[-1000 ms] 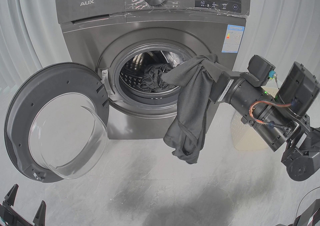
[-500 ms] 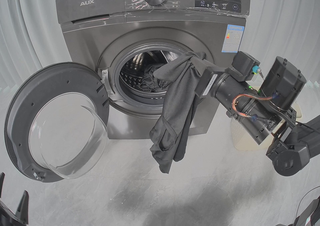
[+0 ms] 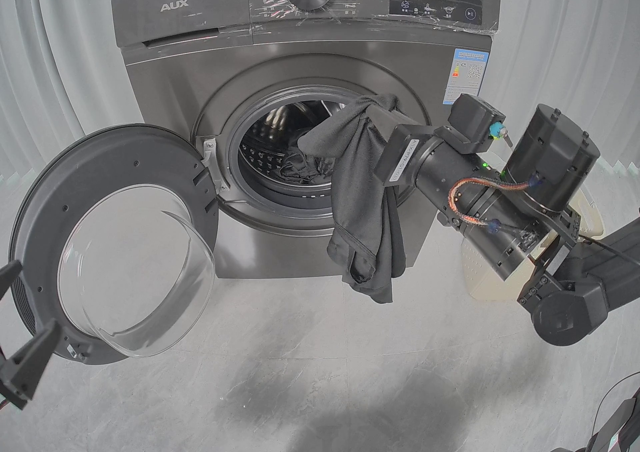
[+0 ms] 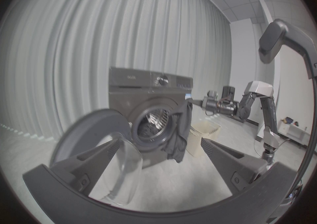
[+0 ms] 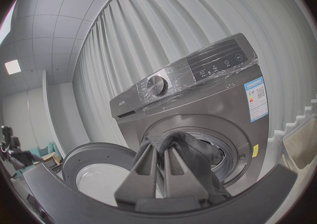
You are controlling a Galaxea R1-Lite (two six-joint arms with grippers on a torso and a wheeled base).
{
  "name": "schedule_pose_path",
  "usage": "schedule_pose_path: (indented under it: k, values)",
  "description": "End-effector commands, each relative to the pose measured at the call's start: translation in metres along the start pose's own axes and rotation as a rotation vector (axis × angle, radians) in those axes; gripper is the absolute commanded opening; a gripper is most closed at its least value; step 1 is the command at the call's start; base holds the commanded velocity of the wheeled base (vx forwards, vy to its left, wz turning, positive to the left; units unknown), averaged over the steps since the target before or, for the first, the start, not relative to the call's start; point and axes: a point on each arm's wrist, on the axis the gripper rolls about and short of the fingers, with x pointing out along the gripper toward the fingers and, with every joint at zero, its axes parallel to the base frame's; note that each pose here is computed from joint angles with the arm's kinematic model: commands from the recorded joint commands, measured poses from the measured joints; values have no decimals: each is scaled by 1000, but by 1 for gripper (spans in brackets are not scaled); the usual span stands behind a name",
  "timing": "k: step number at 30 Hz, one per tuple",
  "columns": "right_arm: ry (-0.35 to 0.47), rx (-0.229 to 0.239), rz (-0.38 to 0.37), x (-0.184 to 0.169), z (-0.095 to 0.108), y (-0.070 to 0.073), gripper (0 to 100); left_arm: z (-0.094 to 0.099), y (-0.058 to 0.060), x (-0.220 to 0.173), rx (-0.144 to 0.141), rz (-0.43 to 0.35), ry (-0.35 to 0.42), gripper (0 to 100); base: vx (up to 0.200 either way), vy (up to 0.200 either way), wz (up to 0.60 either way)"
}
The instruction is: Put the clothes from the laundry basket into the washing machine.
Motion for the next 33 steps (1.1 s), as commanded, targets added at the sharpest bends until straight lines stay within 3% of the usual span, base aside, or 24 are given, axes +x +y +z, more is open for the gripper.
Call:
schedule_pose_path:
  k: [1,6,10,19,26,33]
  values:
    - [-35,7,8,10,7,2,0,-56,13,84,-111,-235,355,100,0,0,0]
    - [-44,8,8,12,8,2,0,-67,10,100,-147,-363,407,100,0,0,0]
    - [-42,8,8,12,7,2,0,-73,10,111,-154,-385,438,100,0,0,0]
    - [-37,8,10,15,4,3,0,-89,-4,134,-177,-522,511,100,0,0,0]
    - [-47,12,15,17,5,5,0,-102,-10,152,-190,-562,573,100,0,0,0]
    - [-44,11,15,17,4,6,0,-118,-13,174,-190,-570,584,100,0,0,0]
